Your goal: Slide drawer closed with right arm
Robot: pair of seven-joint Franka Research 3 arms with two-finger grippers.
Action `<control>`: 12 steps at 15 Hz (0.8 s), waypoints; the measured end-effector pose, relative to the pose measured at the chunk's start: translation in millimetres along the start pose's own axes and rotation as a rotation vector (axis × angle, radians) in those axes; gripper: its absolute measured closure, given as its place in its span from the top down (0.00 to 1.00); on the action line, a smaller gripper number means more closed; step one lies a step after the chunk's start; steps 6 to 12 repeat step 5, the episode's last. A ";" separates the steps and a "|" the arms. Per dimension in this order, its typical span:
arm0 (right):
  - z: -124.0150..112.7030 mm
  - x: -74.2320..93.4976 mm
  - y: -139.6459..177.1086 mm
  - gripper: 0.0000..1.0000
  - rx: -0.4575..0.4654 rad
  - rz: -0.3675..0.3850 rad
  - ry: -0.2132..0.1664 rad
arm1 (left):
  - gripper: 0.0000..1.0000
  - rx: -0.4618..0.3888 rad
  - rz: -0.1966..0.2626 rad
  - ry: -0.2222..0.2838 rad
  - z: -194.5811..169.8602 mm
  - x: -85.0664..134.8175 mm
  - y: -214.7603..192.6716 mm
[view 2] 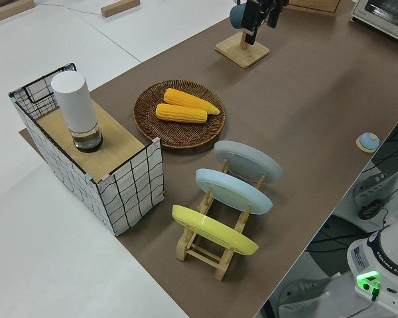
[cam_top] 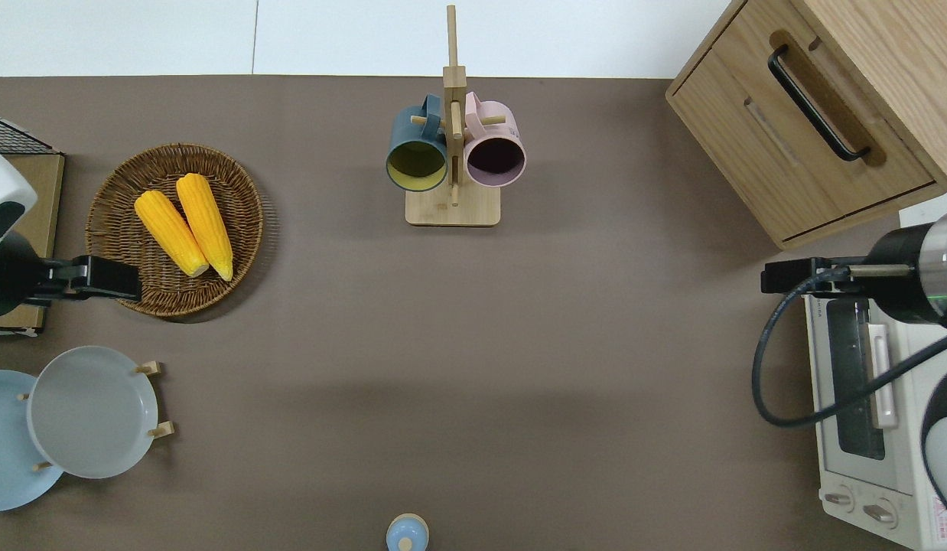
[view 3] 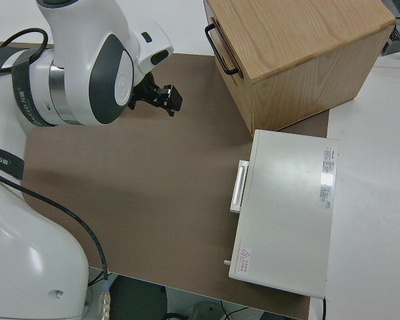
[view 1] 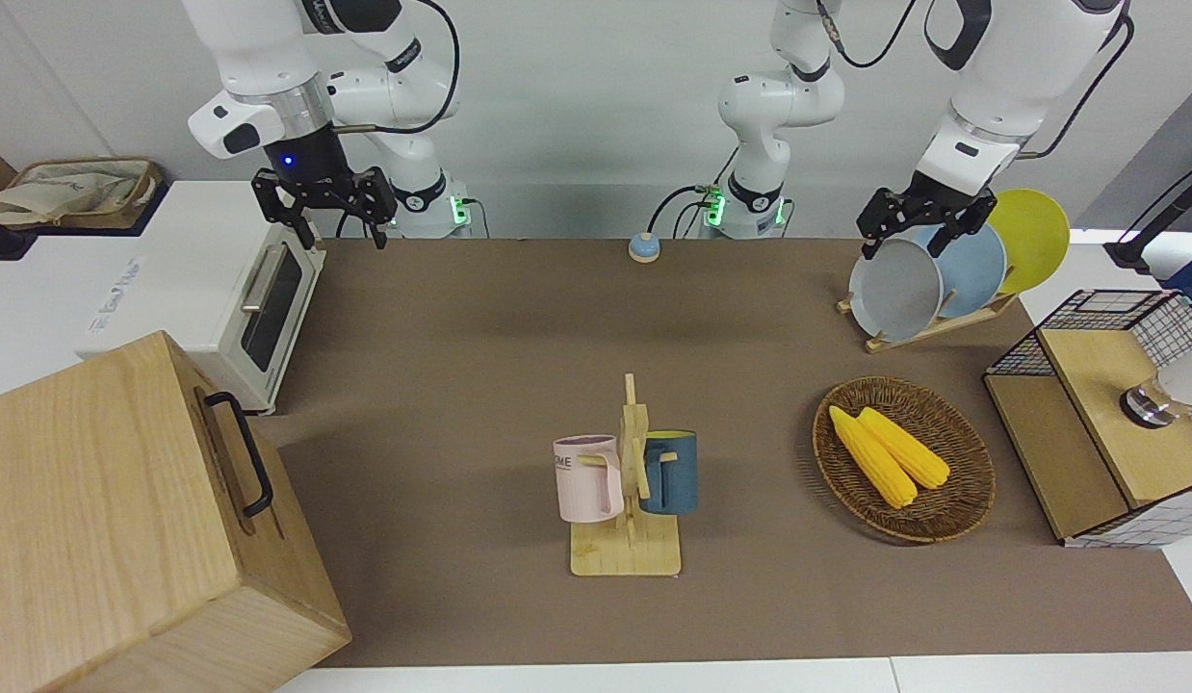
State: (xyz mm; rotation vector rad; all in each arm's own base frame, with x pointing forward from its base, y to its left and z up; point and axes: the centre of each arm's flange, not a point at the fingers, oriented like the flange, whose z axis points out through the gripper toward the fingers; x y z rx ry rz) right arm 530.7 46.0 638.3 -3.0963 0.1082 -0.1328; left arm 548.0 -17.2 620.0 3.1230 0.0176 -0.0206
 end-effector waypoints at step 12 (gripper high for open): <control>-13.0 -1.9 -3.2 0.99 -0.018 -0.012 0.006 | 1.00 0.000 0.000 0.000 0.0 0.0 0.0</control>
